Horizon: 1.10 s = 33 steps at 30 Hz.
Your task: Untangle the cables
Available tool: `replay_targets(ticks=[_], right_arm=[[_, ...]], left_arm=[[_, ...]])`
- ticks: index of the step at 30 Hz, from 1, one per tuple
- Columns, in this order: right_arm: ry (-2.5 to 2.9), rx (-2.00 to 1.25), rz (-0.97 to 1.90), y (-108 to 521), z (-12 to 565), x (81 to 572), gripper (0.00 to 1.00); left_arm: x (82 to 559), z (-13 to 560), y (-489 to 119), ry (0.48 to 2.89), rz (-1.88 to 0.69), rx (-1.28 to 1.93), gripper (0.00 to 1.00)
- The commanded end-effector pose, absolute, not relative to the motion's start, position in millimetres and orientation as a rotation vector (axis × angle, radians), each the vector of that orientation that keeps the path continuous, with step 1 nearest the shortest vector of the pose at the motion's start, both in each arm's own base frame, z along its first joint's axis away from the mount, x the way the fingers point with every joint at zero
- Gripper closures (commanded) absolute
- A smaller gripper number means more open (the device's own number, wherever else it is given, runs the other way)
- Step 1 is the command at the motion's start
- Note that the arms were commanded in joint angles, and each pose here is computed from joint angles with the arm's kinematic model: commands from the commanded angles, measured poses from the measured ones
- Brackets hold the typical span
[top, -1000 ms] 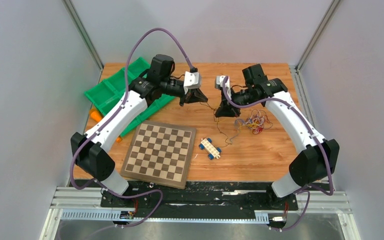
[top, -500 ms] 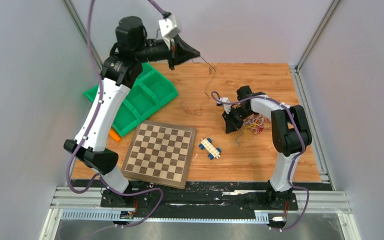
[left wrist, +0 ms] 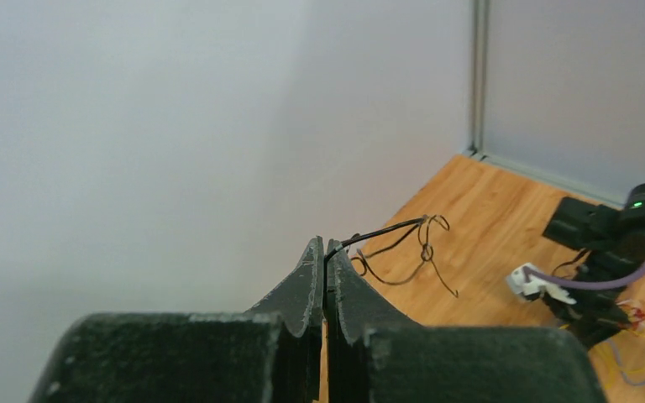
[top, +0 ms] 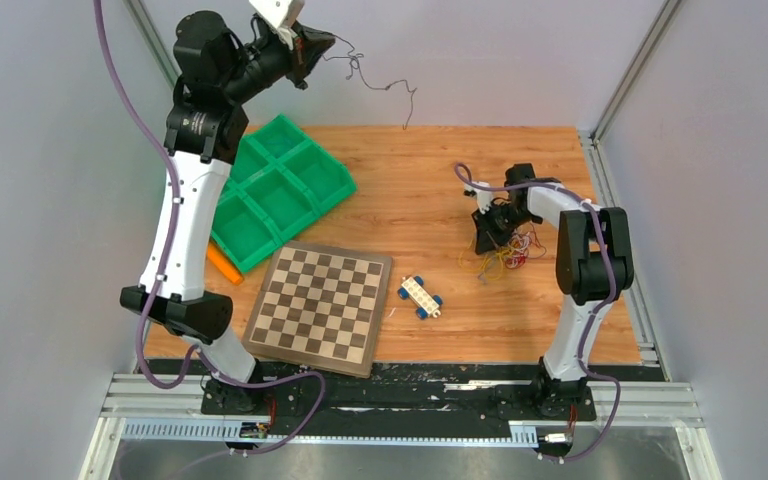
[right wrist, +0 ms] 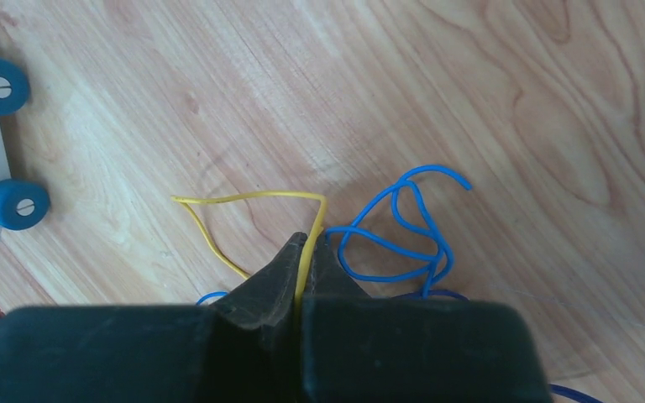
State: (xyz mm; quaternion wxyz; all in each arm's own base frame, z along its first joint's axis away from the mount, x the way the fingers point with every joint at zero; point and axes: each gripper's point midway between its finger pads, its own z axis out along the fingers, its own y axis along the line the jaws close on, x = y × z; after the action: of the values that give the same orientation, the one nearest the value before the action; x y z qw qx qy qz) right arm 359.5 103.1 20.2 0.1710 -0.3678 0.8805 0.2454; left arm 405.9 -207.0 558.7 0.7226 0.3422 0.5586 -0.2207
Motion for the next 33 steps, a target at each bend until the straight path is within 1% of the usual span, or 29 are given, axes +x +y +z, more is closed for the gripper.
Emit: replay_targets(ticks=[1, 7, 9, 12, 18, 24, 30, 32, 33], right_arm=[[2.477, -1.033, 0.727, 112, 37, 371, 1.00], [2.483, -1.014, 0.743, 113, 44, 374, 1.00], [2.486, -1.012, 0.744, 114, 45, 374, 1.00], [2.488, -1.006, 0.743, 113, 47, 374, 1.00], [2.499, -1.001, 0.732, 112, 47, 376, 1.00], [2.525, -0.989, 0.736, 111, 44, 374, 1.00], [2.549, -0.988, 0.725, 109, 42, 372, 1.00], [2.551, -0.987, 0.726, 109, 43, 372, 1.00], [2.551, -0.985, 0.726, 109, 43, 372, 1.00]], left_arm=[[455, 531, -177, 1.307, -0.298, 0.697, 1.00], [522, 478, -115, 1.493, -0.043, 0.543, 1.00], [537, 464, -89, 1.537, 0.031, 0.492, 1.00], [551, 454, -57, 1.552, 0.066, 0.429, 1.00], [562, 446, 3, 1.507, 0.088, 0.443, 1.00], [579, 441, 62, 1.490, 0.199, 0.430, 1.00], [587, 428, 102, 1.508, 0.301, 0.406, 1.00], [588, 406, 109, 1.549, 0.316, 0.426, 1.00], [586, 404, 111, 1.548, 0.330, 0.435, 1.00]])
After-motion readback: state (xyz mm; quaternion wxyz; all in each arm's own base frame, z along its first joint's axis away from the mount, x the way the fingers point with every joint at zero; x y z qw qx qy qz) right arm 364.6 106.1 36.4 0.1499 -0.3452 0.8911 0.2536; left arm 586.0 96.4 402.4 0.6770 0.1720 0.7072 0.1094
